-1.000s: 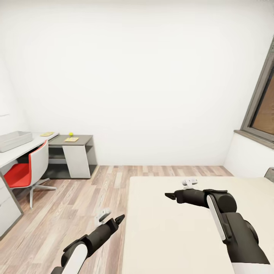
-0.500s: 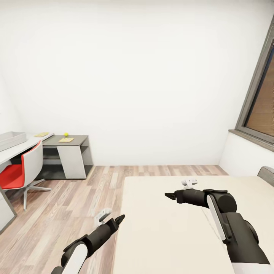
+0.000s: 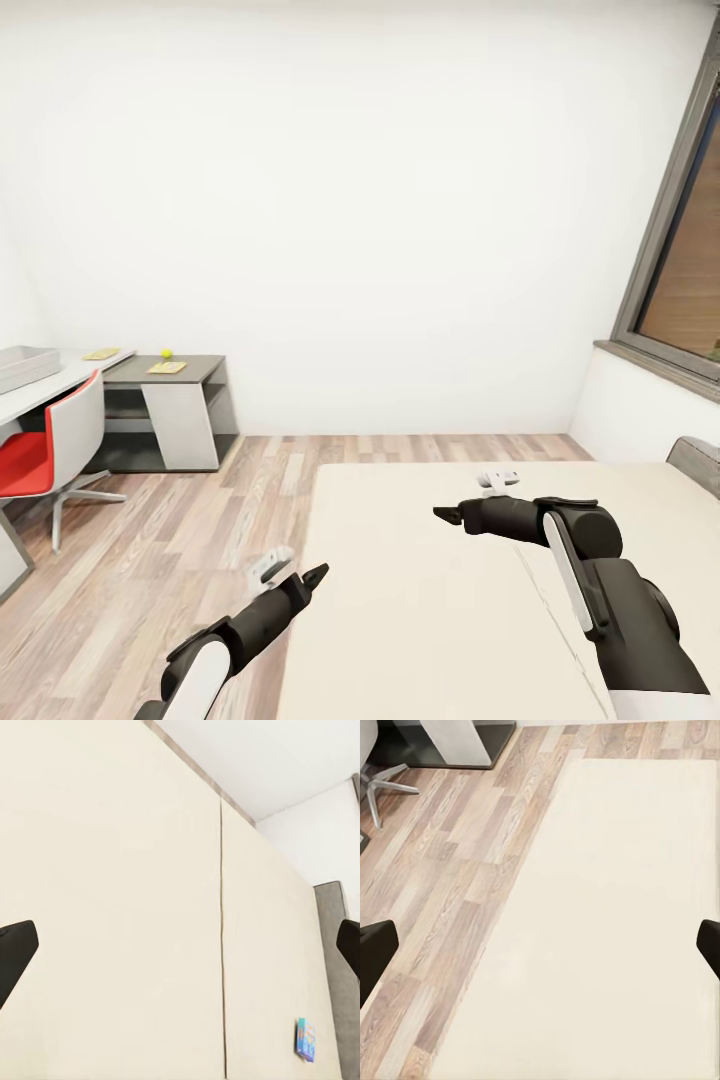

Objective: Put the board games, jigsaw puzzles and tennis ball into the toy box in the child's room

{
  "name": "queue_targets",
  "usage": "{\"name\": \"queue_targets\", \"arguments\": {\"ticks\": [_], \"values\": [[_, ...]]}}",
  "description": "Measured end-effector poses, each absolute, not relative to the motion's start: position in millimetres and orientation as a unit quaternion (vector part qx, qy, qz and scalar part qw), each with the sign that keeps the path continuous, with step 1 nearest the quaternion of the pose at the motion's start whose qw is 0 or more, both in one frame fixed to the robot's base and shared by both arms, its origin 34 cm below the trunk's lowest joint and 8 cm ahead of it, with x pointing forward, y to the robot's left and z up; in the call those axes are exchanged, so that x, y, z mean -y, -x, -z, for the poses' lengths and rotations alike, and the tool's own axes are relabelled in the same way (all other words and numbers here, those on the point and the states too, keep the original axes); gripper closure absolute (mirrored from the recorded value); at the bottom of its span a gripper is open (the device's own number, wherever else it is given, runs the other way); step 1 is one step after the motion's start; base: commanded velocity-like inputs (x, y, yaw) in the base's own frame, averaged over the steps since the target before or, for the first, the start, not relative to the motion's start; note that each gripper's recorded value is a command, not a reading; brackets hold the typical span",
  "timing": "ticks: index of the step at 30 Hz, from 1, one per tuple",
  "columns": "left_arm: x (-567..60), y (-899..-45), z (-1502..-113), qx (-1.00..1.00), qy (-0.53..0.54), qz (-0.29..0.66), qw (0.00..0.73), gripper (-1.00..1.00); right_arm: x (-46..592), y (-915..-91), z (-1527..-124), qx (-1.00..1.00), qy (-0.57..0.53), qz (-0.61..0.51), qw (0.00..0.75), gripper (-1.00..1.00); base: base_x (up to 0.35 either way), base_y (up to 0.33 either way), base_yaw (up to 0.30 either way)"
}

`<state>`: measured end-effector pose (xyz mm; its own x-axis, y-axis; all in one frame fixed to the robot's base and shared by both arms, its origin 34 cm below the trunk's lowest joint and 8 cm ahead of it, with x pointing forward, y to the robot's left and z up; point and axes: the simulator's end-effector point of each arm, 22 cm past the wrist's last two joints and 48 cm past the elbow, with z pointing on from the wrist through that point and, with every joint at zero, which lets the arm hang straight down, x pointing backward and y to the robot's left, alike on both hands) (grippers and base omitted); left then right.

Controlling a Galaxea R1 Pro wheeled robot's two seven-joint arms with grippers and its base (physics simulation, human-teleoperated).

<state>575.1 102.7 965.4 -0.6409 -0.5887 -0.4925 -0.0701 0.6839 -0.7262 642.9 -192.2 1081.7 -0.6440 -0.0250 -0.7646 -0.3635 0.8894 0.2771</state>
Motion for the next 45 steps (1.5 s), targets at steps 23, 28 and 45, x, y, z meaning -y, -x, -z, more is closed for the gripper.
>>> {"name": "queue_targets", "arguments": {"ticks": [23,28,45], "values": [[-102.5,-575.2,-966.0,-0.837,0.196,0.346,0.376,-1.00,192.2,-642.9,-1081.7,-0.883,0.110,-0.208,0.407,-1.00,0.000,-0.136,0.000],[-102.5,-575.2,-966.0,-0.837,0.196,0.346,0.376,-1.00,192.1,-642.9,-1081.7,-0.882,0.110,-0.208,0.407,-1.00,0.000,-0.136,0.000],[-102.5,-575.2,-966.1,-0.837,0.196,0.346,0.376,-1.00,191.8,-642.9,-1082.2,-0.882,0.110,-0.208,0.408,-1.00,0.000,-0.136,0.059]]}}
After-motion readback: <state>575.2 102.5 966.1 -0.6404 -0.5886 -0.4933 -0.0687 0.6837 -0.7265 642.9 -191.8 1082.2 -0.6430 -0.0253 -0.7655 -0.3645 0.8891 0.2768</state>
